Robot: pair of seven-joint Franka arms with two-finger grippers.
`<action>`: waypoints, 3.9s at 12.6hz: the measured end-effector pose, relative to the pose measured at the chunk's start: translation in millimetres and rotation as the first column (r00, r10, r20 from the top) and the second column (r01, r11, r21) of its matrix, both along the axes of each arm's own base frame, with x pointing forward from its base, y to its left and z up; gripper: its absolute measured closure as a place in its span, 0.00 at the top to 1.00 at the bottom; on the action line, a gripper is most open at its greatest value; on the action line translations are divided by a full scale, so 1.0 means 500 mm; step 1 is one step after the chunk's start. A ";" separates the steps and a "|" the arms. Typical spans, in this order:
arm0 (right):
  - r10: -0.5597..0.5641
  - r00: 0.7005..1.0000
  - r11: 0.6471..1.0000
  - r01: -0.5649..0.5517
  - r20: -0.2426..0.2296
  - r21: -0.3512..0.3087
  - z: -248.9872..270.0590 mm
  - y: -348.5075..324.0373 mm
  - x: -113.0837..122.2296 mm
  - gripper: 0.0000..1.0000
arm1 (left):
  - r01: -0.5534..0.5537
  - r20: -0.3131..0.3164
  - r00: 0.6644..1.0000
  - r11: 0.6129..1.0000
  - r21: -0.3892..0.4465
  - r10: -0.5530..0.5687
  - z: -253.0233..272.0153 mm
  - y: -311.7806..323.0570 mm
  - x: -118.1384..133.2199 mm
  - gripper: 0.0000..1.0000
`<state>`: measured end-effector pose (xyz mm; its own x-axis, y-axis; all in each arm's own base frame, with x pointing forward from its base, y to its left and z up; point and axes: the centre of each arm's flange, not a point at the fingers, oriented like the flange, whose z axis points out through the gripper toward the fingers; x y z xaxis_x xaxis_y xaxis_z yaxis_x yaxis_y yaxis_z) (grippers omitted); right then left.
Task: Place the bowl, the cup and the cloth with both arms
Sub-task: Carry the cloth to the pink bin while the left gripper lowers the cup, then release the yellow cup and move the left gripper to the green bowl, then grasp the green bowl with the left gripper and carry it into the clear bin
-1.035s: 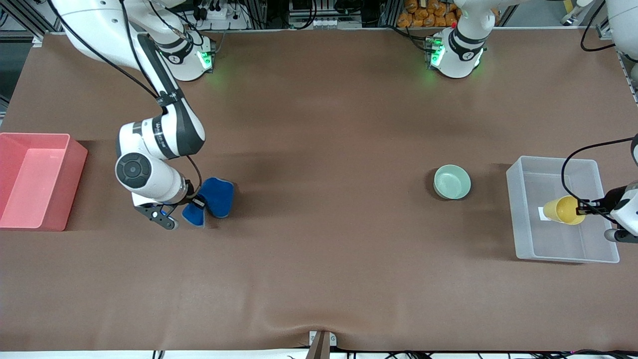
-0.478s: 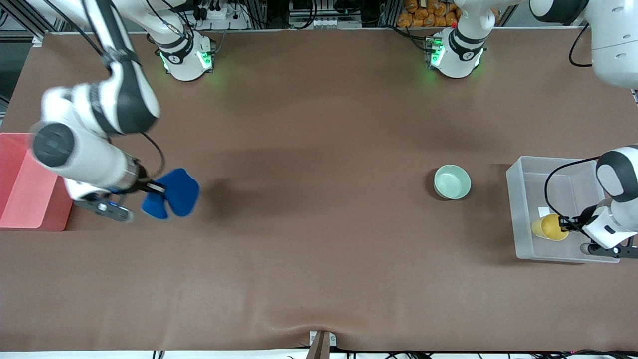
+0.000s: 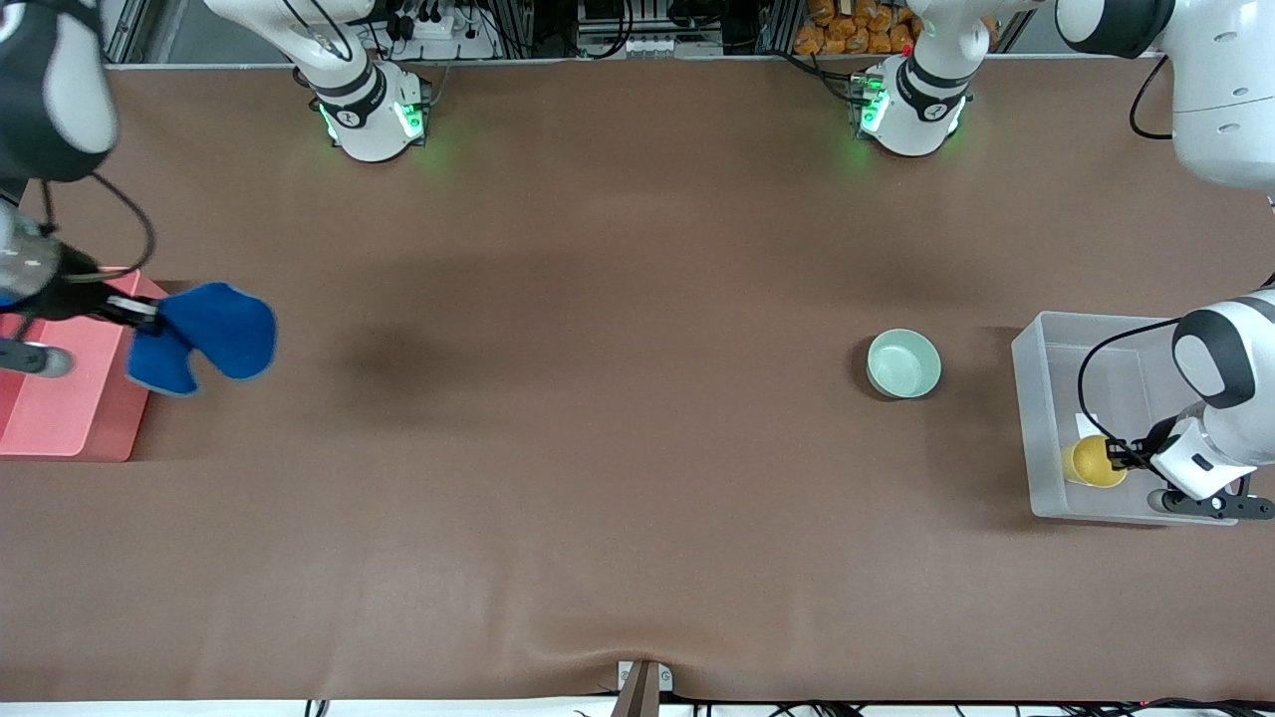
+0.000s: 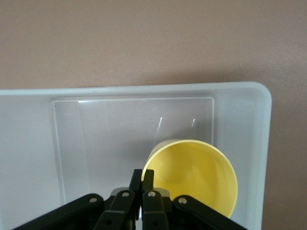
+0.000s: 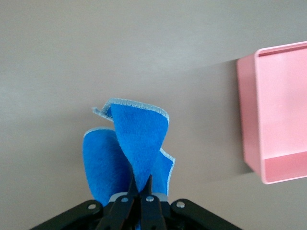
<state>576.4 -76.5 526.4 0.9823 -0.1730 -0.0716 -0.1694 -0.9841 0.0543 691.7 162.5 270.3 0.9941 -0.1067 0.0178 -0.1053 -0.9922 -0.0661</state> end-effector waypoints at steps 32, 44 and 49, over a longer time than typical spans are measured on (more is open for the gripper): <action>0.711 0.703 0.698 -0.703 -0.013 0.135 -0.241 -0.527 -0.004 0.02 | -0.119 -0.139 0.985 0.989 -0.089 0.106 0.133 -0.390 -0.138 1.00; 0.778 0.628 0.626 -0.777 0.009 0.066 -0.289 -0.609 -0.001 0.02 | -0.121 -0.033 0.992 0.988 -0.095 0.118 -0.116 -0.399 -0.317 0.96; 0.797 0.604 0.603 -0.797 0.016 0.024 -0.333 -0.637 0.007 0.02 | -0.124 -0.045 0.992 0.988 -0.095 0.120 -0.148 -0.402 -0.323 0.39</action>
<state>579.7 -395.2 359.9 0.7303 0.6805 -0.0602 0.6826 -0.7302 0.0277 530.4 -38.3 196.2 0.9997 0.0161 -0.0167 0.0166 -0.9993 0.0333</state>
